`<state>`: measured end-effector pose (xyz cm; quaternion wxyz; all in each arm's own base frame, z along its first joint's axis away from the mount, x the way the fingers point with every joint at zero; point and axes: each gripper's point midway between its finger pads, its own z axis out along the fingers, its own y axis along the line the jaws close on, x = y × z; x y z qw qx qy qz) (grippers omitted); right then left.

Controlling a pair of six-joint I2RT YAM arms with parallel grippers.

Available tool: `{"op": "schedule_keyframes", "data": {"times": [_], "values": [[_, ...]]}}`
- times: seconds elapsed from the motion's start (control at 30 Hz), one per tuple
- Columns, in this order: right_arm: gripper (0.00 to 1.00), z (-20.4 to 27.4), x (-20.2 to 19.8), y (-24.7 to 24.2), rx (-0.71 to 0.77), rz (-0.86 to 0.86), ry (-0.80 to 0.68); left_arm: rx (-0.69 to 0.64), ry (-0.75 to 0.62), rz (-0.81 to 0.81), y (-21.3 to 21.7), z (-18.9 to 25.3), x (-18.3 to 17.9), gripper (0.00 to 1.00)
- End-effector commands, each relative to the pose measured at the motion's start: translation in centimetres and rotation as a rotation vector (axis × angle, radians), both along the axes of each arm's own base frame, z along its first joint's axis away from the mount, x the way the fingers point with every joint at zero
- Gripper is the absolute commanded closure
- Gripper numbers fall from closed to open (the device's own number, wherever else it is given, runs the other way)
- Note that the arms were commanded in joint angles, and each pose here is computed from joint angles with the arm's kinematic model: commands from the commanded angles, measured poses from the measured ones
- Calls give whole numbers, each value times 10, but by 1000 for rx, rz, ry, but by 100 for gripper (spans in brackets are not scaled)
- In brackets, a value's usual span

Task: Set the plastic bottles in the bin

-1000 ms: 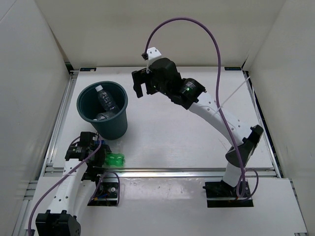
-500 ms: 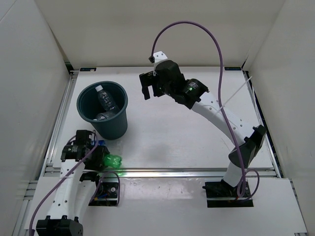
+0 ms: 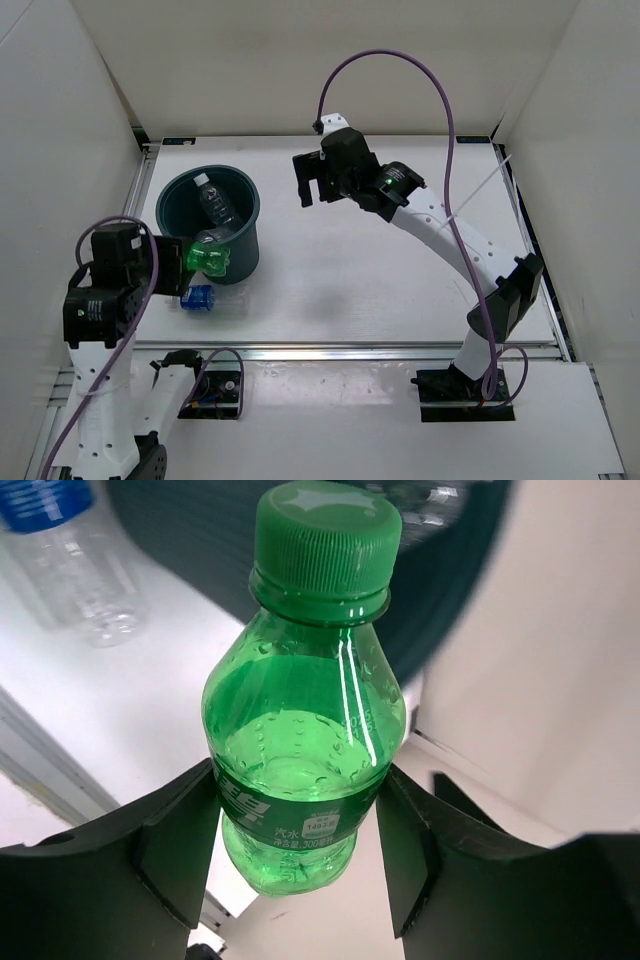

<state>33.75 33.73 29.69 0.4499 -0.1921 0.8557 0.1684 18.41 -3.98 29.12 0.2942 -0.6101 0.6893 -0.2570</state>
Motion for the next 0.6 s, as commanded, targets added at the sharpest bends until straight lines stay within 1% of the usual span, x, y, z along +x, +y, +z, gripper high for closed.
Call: {"op": "schedule_keyframes", "data": {"times": [0.0, 0.03, 0.07, 0.1, 0.13, 0.17, 0.2, 0.23, 0.27, 0.3, 0.37, 0.4, 0.47, 0.5, 0.53, 0.57], "values": [[0, 18, -6, -7, 35, -12, -19, 49, 15, -24, 4, 22, -4, 58], [0, 14, -4, -5, 28, -12, -13, 84, 24, -32, 7, 28, 7, 58], [0, 18, -4, -5, 35, -12, -19, 135, -40, -23, 15, 54, 12, 57], [0, 16, -5, -6, 28, -12, -13, 224, -70, -69, 20, 65, 20, 57], [0, 16, -5, -6, 28, -12, -13, 281, -104, -81, 25, 76, 40, 57], [0, 16, -4, -7, 25, -20, -17, 356, -156, -55, 37, 95, 49, 57], [0, 16, -4, -7, 25, -20, -17, 410, -173, -55, 43, 99, 58, 57], [0, 14, -5, -8, 24, -25, -6, 498, -250, -66, 49, 117, 74, 57], [0, 14, -5, -8, 24, -25, -6, 543, -246, -45, 58, 116, 84, 55], [0, 13, -6, -9, 17, -25, 0, 585, -228, -56, 62, 106, 91, 51], [0, 11, -7, -11, 10, -25, 6, 618, -232, -76, 63, 96, 113, 41], [0, 11, -7, -11, 10, -25, 7, 626, -199, -104, 61, 81, 119, 37], [0, 13, -10, -13, 10, -25, 6, 632, -169, -132, 58, 69, 124, 22], [0, 9, -9, -15, -2, -34, 9, 629, -152, -154, 54, 62, 123, 13], [0, 9, -6, -18, -9, -38, 5, 628, -142, -170, 50, 59, 121, 0], [0, 3, -8, -20, -25, -38, 19, 633, -131, -148, 54, 58, 115, 0]]}}
